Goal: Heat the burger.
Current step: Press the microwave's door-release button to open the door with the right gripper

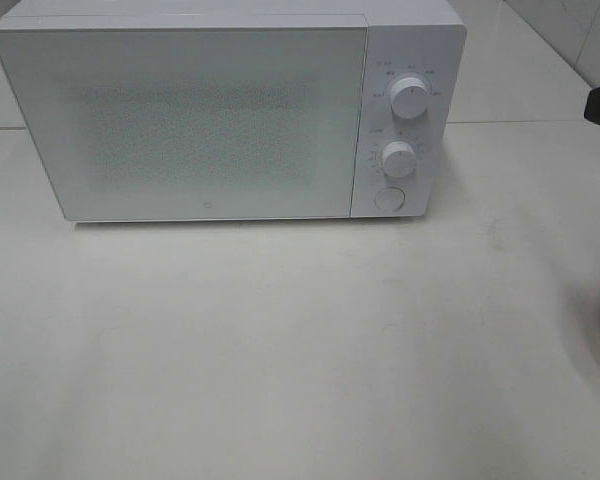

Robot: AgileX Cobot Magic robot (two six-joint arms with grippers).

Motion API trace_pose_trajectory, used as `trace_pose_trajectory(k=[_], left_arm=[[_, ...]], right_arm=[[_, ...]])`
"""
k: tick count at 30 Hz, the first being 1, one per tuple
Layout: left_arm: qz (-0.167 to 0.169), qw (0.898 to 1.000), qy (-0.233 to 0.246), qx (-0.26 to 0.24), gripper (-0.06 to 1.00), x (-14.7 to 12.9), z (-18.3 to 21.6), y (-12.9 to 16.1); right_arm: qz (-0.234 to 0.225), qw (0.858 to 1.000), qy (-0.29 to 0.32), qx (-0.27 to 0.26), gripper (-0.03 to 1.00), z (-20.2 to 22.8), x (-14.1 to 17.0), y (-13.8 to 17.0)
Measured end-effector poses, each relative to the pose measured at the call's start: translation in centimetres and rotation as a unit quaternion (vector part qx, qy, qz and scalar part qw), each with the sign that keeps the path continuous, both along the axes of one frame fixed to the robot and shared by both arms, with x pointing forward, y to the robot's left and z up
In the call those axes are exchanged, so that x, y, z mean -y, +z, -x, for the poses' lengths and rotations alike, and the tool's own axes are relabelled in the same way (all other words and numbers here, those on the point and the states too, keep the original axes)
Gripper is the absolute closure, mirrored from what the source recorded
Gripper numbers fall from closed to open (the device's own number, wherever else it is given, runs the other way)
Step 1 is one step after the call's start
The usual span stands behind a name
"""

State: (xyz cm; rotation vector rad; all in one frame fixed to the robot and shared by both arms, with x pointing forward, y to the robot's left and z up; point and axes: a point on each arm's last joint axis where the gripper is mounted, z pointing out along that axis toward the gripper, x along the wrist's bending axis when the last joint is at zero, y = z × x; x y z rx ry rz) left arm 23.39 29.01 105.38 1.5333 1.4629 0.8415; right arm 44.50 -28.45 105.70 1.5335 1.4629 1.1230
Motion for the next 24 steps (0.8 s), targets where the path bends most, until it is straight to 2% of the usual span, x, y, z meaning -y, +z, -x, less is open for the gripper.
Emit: trace_pose_trajectory(k=[7, 15, 19, 24], left_arm=[[0.0, 1.0, 0.0, 0.0, -0.03, 0.0, 0.0, 0.0], [0.0, 1.0, 0.0, 0.0, -0.03, 0.0, 0.0, 0.0], [0.0, 1.0, 0.0, 0.0, -0.03, 0.0, 0.0, 0.0], [0.0, 1.0, 0.0, 0.0, -0.03, 0.0, 0.0, 0.0]], right_arm=[[-0.008, 0.999, -0.002, 0.041, 0.22, -1.4, -0.1, -1.4], [-0.001, 0.998, -0.028, 0.053, 0.22, -0.6, 0.5, -4.8], [-0.007, 0.997, -0.037, 0.074, 0.22, -0.3, 0.4, -5.2], [0.029, 0.994, 0.005, 0.103, 0.22, 0.4, -1.5, -5.6]])
